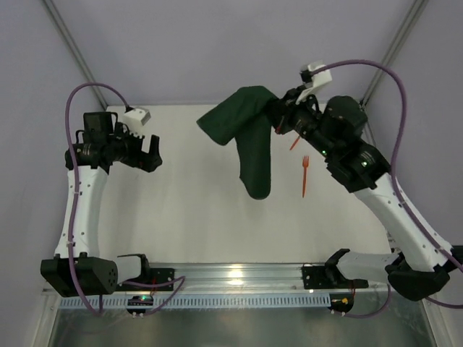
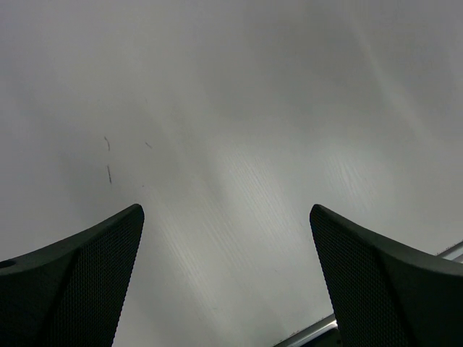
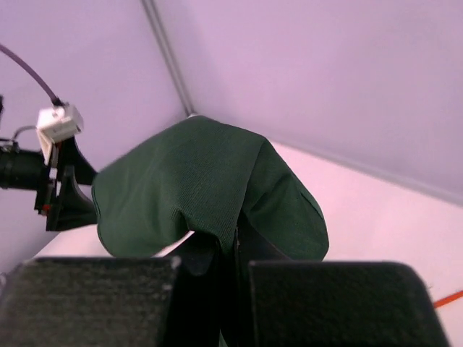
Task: Fold the napkin into a case and place the utensils inside
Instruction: Place the crumpled napkin at the center of the board.
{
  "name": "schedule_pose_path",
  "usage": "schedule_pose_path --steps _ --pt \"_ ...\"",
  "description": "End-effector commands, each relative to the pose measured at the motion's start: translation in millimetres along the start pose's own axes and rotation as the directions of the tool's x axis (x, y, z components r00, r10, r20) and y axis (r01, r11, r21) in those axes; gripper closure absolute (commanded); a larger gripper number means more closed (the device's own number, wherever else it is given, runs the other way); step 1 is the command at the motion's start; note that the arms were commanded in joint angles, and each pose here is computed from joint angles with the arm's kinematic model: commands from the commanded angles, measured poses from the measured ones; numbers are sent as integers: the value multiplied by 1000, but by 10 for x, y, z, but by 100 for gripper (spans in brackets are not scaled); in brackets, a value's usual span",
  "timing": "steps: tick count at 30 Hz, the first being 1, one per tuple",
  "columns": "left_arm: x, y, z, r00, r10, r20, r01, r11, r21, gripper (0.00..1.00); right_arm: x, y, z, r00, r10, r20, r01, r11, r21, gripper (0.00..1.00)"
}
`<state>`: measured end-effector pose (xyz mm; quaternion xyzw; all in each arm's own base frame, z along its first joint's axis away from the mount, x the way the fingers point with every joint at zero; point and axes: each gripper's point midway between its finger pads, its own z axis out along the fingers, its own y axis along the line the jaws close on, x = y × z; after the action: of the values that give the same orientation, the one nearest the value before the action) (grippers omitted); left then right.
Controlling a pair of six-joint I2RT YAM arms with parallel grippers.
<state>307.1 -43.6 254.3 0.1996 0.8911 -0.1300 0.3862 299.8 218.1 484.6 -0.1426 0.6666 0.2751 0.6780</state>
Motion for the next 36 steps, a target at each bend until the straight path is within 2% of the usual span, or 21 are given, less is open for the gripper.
schedule_pose_path --steps 1,5,6,7,8,9,10,11,12,13,15,17,19,20,21,23,24,26,27,33,36 --pt "-46 -38 -172 999 47 10 -47 999 -14 1 689 209 418 980 121 -158 -128 991 -35 96" --pt "29 22 -95 999 38 -14 -38 999 -30 1 1418 205 894 940 194 -279 -198 980 14 96" --pt "41 40 -81 999 38 -16 -39 999 -38 1 1555 183 996 934 192 -300 -194 981 24 96" --pt "67 66 -54 999 32 -23 -33 998 -46 1 1955 131 1161 909 177 -377 -171 984 48 96" --pt "143 76 -2 999 25 -42 -27 999 -46 1 1968 5 1285 916 166 -366 -134 985 111 90" --pt "167 117 34 999 22 -50 -25 998 -59 1 2150 -123 1321 899 126 -420 -70 987 148 62" --pt "205 123 66 998 21 -62 -25 998 -57 1 2356 -221 1509 881 102 -461 -19 983 181 44" --pt "290 133 128 996 8 -88 -12 999 -50 1 2550 -444 1476 848 78 -525 75 962 263 21" --pt "337 129 156 995 4 -103 -8 999 -43 1 2378 -534 1594 858 44 -512 125 949 289 14" --pt "406 126 196 992 -4 -123 -1 999 -36 1 2765 -745 1526 780 32 -626 232 913 335 10" --pt "484 126 255 989 -12 -149 8 1000 -27 1 2806 -812 1513 741 18 -672 286 896 340 8" --pt "580 136 303 985 -21 -172 17 999 -27 2 2729 -719 1448 741 5 -671 288 901 325 8" --pt "609 165 336 985 -24 -172 18 999 -38 2 2917 -645 1227 708 -35 -705 324 903 281 8" --pt "648 162 357 983 -33 -179 27 999 -38 2 2663 -407 1192 766 -70 -639 301 918 260 8" --pt "662 165 366 983 -37 -179 31 999 -40 2 2726 -298 1096 762 -87 -642 299 926 230 7" --pt "676 183 383 984 -45 -174 38 998 -46 2 2989 -4 819 741 -107 -663 271 951 150 8" --pt "709 186 391 983 -54 -178 46 998 -49 2 3283 54 631 694 -102 -713 256 960 112 8" --pt "741 213 413 982 -62 -181 52 997 -56 2 3507 282 468 673 -77 -736 204 975 85 8" --pt "769 220 420 980 -69 -187 59 997 -58 2 3722 307 329 635 -78 -768 204 977 69 7" --pt "852 263 437 974 -81 -211 67 995 -75 2 4302 334 140 567 0 -823 182 975 126 8" --pt "876 192 452 974 -87 -207 80 996 -42 2 4423 298 132 556 17 -831 188 971 146 8"
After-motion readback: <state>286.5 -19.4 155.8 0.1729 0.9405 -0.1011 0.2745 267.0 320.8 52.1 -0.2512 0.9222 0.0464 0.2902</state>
